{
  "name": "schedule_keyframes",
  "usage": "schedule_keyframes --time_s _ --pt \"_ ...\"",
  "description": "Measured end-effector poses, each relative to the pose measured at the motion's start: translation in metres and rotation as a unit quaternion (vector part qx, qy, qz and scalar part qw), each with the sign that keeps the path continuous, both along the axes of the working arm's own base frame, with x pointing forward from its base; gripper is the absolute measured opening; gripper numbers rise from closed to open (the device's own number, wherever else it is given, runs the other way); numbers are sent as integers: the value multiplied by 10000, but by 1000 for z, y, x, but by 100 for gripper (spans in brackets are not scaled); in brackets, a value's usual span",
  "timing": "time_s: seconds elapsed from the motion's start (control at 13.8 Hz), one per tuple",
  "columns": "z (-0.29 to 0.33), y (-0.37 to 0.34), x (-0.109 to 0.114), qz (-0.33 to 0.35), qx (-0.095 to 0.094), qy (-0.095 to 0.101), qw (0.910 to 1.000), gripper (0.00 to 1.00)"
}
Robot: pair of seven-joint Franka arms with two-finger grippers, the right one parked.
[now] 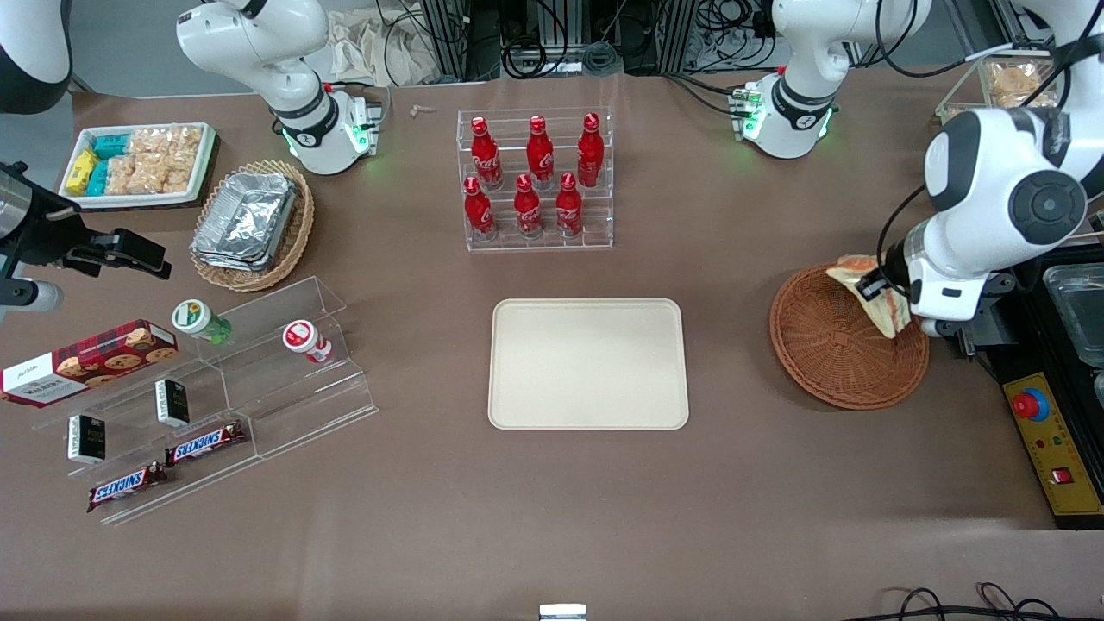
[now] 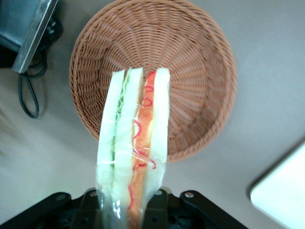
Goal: Place sandwich from basket to tray
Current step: 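Lift the sandwich out of the basket and carry it over the tray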
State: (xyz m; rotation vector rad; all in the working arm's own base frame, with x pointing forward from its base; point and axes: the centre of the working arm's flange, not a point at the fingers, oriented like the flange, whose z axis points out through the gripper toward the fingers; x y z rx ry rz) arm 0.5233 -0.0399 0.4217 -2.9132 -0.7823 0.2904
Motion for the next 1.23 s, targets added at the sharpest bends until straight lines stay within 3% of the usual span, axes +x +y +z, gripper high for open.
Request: schedule_keyframes --time_s 0.14,0.43,0.8,1.16,1.23 --pt "19 -31 4 -776 -114 -106 9969 21" --pt "35 -119 -5 -2062 -272 -363 9774 21" --pt "30 -193 -15 -2722 -457 -506 9598 21" --pt "-20 -246 -6 -3077 -753 -695 9459 21" --pt "-34 -254 -3 -3099 -736 -703 9453 21"
